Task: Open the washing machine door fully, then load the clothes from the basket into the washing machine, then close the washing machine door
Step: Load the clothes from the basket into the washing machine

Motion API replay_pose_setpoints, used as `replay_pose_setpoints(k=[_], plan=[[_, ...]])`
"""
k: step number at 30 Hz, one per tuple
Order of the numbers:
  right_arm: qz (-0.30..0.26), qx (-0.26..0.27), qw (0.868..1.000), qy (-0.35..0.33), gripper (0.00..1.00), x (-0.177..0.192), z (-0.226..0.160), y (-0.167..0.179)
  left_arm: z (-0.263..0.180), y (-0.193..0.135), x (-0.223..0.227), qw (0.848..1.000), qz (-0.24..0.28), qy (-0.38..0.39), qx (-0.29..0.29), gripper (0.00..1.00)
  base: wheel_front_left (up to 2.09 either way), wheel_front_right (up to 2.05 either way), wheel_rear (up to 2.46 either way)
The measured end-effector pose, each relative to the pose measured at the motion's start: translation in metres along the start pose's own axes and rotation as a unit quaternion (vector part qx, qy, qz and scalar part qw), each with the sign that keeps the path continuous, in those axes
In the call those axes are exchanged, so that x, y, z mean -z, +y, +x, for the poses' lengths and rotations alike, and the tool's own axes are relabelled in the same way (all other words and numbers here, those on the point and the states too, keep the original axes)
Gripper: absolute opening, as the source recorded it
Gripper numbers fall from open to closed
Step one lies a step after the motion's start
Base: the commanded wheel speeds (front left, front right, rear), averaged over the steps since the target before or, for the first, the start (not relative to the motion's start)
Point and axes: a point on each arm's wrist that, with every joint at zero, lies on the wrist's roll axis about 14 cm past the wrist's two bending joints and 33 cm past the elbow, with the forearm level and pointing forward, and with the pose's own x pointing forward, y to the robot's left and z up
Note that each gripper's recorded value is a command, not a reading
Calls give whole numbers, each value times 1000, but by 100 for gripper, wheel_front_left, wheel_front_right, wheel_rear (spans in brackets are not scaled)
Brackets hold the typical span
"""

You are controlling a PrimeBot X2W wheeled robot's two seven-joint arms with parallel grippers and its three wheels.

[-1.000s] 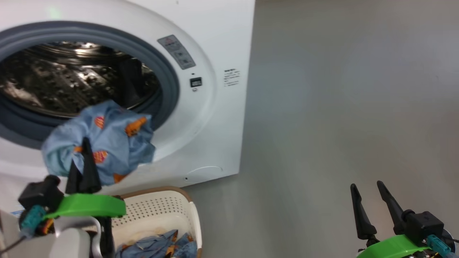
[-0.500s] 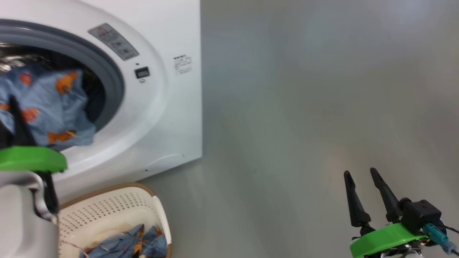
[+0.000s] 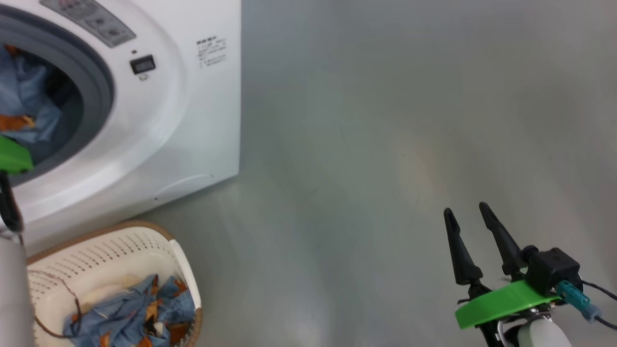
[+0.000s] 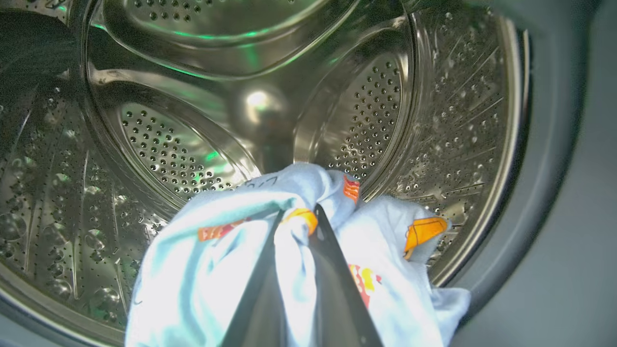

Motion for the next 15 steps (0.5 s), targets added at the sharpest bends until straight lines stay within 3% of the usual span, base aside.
replay_pose_setpoints(k=[15], plan=[[-9, -26, 999, 40, 100, 29, 33, 21, 53, 16, 53, 997, 74, 28, 24, 0, 0, 0, 0]])
